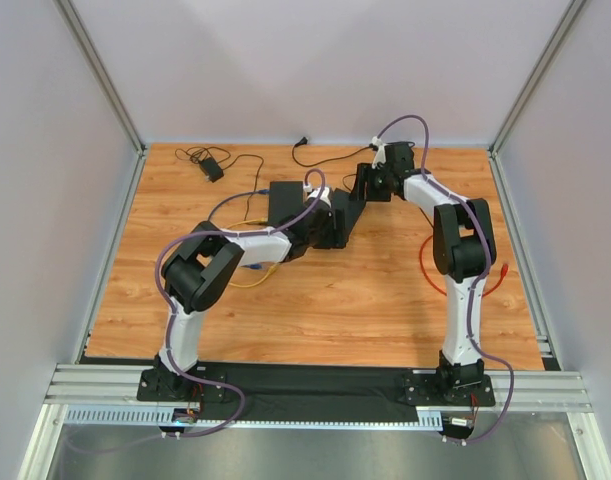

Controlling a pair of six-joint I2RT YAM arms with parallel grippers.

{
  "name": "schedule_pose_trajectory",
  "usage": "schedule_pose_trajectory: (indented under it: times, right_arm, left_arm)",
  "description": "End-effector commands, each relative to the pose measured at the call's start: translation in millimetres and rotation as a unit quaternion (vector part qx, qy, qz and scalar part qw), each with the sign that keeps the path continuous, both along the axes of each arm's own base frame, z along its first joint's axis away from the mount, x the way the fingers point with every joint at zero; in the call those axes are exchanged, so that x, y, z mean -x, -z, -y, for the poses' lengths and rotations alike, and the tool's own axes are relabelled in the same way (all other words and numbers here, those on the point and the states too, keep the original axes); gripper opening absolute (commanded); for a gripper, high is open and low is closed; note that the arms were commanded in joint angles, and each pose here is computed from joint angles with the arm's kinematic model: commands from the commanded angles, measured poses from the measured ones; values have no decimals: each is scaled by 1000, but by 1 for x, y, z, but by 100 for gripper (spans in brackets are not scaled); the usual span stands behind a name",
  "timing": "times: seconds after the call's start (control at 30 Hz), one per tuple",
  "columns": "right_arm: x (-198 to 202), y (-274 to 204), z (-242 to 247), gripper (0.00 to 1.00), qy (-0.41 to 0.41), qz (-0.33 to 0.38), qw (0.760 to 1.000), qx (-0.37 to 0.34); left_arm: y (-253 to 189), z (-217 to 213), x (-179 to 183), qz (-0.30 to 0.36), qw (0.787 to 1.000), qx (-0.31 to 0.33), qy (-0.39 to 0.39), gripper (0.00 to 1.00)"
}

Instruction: Pull the plug from the switch port

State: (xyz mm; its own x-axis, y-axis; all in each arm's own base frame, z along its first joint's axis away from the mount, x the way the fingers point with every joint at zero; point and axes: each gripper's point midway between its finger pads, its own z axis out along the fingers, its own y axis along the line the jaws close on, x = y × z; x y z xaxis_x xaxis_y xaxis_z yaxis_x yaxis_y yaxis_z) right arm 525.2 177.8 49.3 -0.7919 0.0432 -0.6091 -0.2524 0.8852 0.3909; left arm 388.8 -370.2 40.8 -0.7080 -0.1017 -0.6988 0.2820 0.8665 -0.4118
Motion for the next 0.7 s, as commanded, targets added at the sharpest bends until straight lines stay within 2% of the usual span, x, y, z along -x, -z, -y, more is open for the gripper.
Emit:
schedule_pose_trajectory:
  times: [0.0,0.2,0.3,0.37,0.67]
  right_arm:
    - [17,9,-9,60,-13,-34,999,-16]
    - [38,17,1,54,-1,-76,997,-12]
    - [45,16,4,49,5,-95,995,-11]
    - [47,16,7,41,12,-102,995,-10]
    - [64,13,24,34,41,-139,989,0]
  left_arm:
    - [-9,10,-9,9,1000,1,11,76]
    - [2,17,-27,-9,999,-28,43,76]
    - [4,23,-37,-17,998,-13,65,76]
    - [11,21,-35,-37,996,-17,76,75]
    - [-2,45,-49,-43,990,13,131,74]
